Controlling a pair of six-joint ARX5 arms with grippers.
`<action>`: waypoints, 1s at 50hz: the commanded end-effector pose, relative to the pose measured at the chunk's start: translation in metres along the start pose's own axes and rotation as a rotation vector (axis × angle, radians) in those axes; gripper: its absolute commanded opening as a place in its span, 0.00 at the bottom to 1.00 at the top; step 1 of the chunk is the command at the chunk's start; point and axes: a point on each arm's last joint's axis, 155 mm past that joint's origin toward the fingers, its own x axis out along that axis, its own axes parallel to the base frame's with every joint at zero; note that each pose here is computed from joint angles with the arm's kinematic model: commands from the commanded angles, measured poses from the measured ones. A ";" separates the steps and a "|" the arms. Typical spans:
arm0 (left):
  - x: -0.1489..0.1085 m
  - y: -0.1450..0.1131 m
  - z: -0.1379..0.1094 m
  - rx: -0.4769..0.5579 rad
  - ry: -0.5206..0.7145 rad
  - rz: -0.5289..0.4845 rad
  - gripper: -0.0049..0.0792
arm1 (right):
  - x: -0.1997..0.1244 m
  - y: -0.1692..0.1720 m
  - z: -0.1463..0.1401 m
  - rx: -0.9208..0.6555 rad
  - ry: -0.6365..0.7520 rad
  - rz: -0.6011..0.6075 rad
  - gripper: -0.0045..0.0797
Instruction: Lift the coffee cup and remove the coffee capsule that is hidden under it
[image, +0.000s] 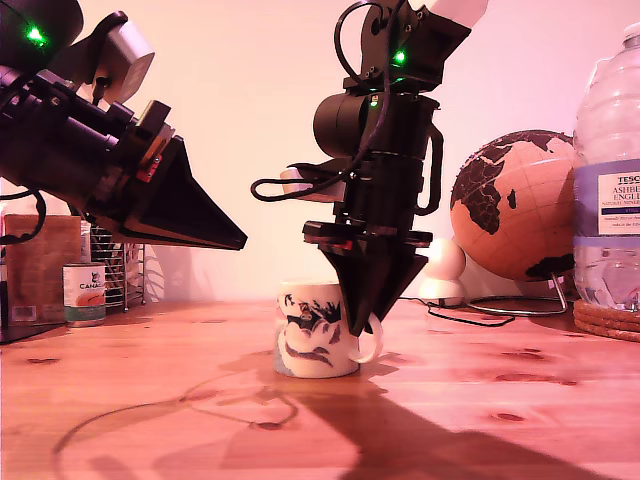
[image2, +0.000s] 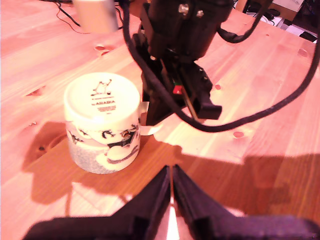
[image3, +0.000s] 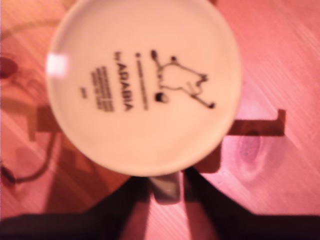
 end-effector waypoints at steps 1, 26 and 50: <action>0.001 -0.001 0.000 0.000 -0.002 -0.004 0.05 | 0.001 0.005 0.000 -0.012 0.003 0.006 0.04; 0.001 -0.001 0.001 0.002 -0.003 -0.002 0.05 | -0.003 0.012 0.008 -0.034 -0.023 0.001 0.04; 0.001 0.004 0.002 0.011 -0.006 0.024 0.05 | -0.050 0.013 0.025 -0.041 -0.135 -0.025 0.04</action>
